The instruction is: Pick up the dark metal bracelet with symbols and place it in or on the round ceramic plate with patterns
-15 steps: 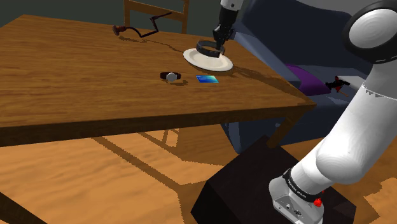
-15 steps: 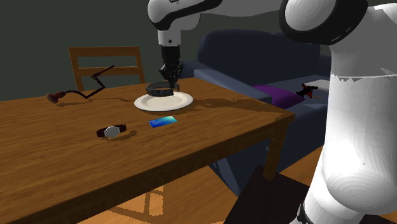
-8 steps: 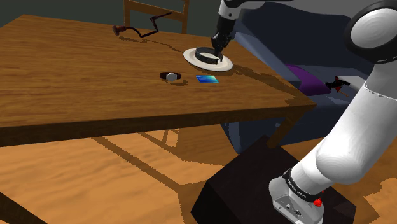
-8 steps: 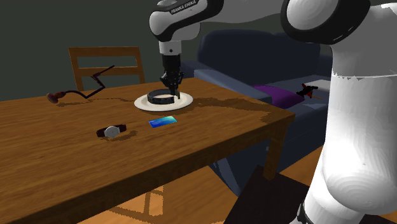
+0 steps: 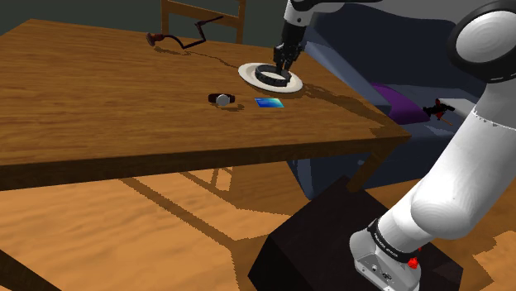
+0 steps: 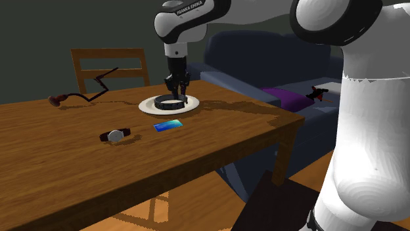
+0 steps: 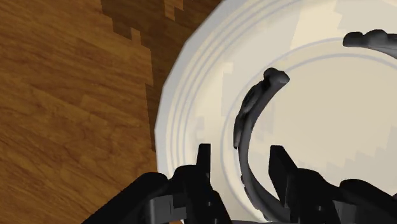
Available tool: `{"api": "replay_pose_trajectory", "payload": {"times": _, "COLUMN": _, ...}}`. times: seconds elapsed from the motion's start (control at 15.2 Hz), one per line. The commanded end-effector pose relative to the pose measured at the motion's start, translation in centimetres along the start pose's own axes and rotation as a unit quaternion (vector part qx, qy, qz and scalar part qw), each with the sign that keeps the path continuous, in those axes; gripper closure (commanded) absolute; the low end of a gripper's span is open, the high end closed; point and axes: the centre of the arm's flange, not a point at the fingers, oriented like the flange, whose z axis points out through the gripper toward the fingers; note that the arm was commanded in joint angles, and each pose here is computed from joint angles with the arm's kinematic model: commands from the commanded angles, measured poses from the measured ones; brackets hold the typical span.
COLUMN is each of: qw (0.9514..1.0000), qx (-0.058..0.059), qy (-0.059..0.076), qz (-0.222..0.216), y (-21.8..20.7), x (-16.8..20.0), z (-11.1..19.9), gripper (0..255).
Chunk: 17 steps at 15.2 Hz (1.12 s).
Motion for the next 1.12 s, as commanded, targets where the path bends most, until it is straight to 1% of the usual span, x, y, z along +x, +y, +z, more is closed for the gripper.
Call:
{"api": "replay_pose_trajectory", "payload": {"times": 0.0, "qw": 1.0000, "qx": 0.000, "qy": 0.000, "qz": 0.000, "y": 0.0, "x": 0.0, "z": 0.0, "gripper": 0}}
{"api": "replay_pose_trajectory", "payload": {"times": 0.26, "qw": 1.0000, "qx": 0.000, "qy": 0.000, "qz": 0.000, "y": 0.0, "x": 0.0, "z": 0.0, "gripper": 0}}
{"api": "replay_pose_trajectory", "payload": {"times": 0.53, "qw": 1.0000, "qx": 0.000, "qy": 0.000, "qz": 0.000, "y": 0.0, "x": 0.0, "z": -5.0, "gripper": 0}}
{"api": "replay_pose_trajectory", "payload": {"times": 1.06, "qw": 1.0000, "qx": 0.000, "qy": 0.000, "qz": 0.000, "y": 0.0, "x": 0.0, "z": -5.0, "gripper": 0}}
